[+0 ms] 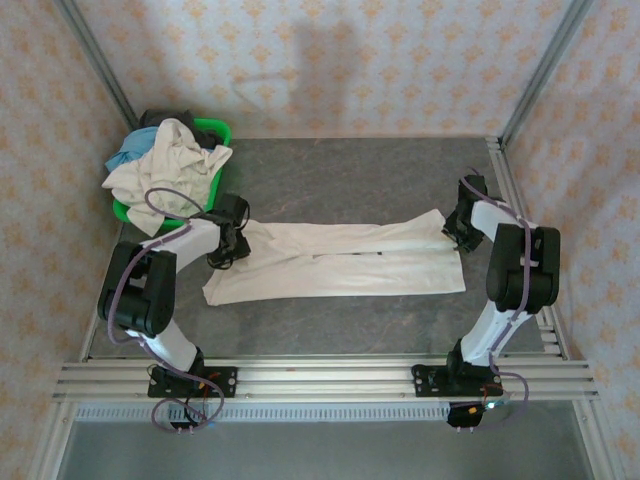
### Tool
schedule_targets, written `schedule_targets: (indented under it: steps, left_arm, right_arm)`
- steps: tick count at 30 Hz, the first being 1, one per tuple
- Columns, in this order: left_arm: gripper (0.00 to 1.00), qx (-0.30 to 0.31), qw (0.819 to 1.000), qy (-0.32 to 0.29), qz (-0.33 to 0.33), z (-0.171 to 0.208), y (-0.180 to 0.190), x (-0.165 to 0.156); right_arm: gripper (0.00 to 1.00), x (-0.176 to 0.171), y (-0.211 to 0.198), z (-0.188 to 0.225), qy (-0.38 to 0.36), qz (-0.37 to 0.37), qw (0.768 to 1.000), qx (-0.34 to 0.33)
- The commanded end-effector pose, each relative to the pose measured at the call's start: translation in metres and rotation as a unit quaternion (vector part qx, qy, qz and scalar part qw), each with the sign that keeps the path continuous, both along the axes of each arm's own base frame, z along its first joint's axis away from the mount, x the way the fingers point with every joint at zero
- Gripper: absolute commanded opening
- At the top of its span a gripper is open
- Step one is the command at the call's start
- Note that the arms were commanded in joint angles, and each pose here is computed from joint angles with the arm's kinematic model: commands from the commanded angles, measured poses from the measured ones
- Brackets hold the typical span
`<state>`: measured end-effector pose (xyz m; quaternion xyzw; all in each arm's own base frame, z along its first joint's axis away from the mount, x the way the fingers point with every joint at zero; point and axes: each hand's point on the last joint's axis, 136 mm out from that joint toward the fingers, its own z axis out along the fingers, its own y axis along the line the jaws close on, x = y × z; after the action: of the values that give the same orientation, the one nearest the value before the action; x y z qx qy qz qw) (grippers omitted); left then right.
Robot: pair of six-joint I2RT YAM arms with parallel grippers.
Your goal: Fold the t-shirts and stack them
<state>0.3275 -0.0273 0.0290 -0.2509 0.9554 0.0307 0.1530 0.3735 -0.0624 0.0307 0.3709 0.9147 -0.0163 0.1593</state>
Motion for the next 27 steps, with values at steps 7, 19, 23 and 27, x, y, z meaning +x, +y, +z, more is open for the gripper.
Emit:
schedule_targets:
  steps: [7,19,23,27]
  left_arm:
    - [0.13,0.006,1.000,-0.029,0.008,0.022,0.006,0.000]
    - [0.00,0.048,0.996,-0.074,-0.005,0.077,0.020,0.011]
    - [0.00,0.032,0.994,-0.099,-0.024,0.095,0.010,0.028]
    - [0.00,0.029,0.990,-0.127,-0.046,0.120,0.004,0.052]
  right_arm:
    - [0.26,0.000,-0.007,0.009,-0.004,-0.011,1.000,-0.013]
    - [0.00,0.003,-0.005,0.045,-0.049,-0.004,0.999,-0.015]
    - [0.00,0.009,0.001,0.059,-0.076,0.003,0.997,0.001]
    - [0.00,0.015,0.003,0.067,-0.084,0.008,0.996,0.008]
